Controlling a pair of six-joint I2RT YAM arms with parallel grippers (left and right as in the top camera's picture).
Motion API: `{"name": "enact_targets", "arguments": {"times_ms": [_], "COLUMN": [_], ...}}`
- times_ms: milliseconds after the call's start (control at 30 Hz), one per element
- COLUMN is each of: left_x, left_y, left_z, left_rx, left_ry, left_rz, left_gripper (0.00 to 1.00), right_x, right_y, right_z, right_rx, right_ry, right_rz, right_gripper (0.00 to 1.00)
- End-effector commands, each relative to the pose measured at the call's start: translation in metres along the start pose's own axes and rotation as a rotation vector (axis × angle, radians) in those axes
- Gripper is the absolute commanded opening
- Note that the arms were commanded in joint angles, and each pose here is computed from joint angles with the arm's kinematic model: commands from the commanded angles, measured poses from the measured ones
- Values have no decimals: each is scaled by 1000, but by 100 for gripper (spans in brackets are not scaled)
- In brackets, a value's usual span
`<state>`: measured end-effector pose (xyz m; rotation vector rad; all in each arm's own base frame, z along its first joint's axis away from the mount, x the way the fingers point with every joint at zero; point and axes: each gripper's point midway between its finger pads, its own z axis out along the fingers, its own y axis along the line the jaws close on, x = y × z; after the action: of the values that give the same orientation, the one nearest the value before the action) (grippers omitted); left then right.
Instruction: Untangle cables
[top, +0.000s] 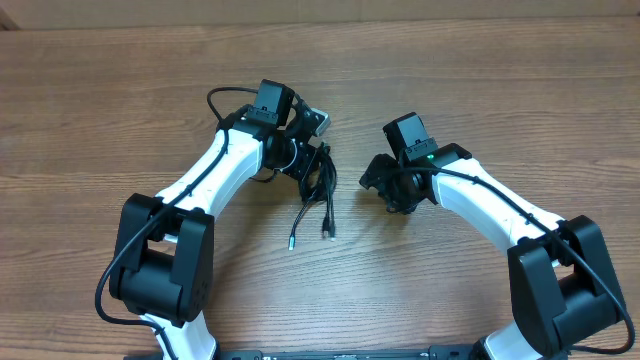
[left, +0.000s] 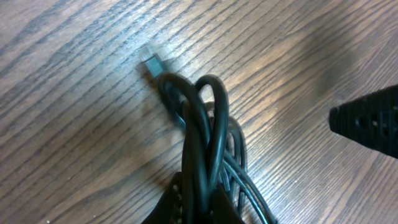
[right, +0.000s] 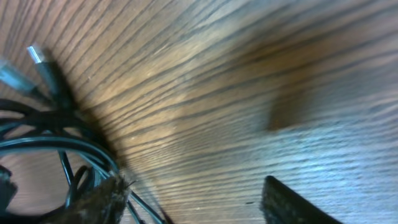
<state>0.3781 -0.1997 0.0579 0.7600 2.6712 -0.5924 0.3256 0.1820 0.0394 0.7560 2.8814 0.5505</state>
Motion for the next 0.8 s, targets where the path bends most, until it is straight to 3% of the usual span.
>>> {"name": "enact_targets", "arguments": {"times_ms": [0,100,233,433,633,767], "left_x": [-10,-11,-12,-17,-12,-9], "left_y": [3,4,2,-24,-38,-46], "left_z": [-7,-8,-9,-16,-21,-23], "left_rx": [-18,-18,10,198,291,332], "left_ry": [-30,-34,-41,-94,-113,-123], "left_rz": [7,11,43,145,269,340], "left_gripper": [4,4,4,4,4,4], "right_x": [5,11,16,17,17,24], "right_y": [19,30,42,49,58,67], "right_z": [-4,-6,-8,-9,-8,-8], "right_rx": [-77,-136,-200,-215,-236,-254], "right_ry": [47,86,119,123,110,112], "right_rz": [-21,-63,-82,-18,15,7], "right_gripper": [53,44,44,43,26,23]}}
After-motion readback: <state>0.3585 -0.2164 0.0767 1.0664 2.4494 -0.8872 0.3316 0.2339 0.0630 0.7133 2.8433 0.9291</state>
